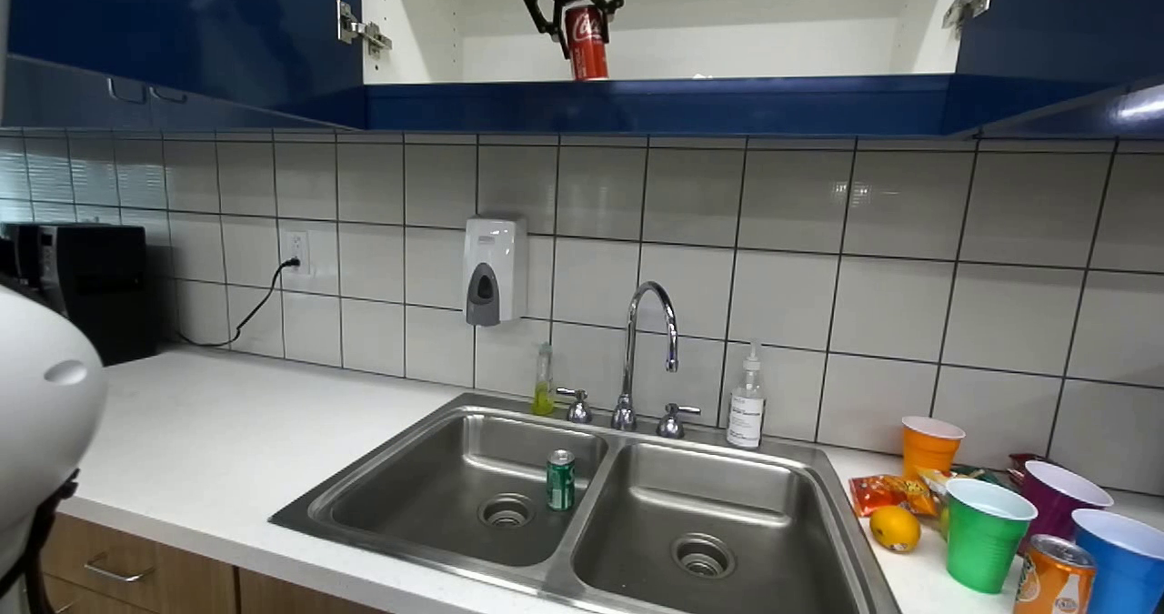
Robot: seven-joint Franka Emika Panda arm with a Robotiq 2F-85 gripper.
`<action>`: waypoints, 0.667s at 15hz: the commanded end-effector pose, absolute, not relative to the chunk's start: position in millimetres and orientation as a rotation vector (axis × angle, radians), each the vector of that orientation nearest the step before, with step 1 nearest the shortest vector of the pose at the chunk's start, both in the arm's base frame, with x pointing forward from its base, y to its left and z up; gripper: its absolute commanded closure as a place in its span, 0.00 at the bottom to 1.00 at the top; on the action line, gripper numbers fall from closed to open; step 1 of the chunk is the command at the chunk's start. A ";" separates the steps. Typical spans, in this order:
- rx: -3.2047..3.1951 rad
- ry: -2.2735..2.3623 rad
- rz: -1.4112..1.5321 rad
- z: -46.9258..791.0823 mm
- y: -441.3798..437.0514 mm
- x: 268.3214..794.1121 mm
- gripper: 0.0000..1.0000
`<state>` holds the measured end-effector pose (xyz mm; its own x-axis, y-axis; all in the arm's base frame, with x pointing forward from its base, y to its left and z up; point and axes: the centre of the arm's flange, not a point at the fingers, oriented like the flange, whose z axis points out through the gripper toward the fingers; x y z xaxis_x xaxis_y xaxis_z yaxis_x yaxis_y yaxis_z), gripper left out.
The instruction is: Move the Cola can to the open cabinet
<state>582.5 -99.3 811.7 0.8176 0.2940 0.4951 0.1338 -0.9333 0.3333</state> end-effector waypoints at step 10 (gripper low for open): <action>2.718 0.286 0.891 820.8 -117.1 615.9 0.59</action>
<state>603.2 -108.0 807.3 0.8028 0.2755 0.5288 0.1129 -0.9410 0.3189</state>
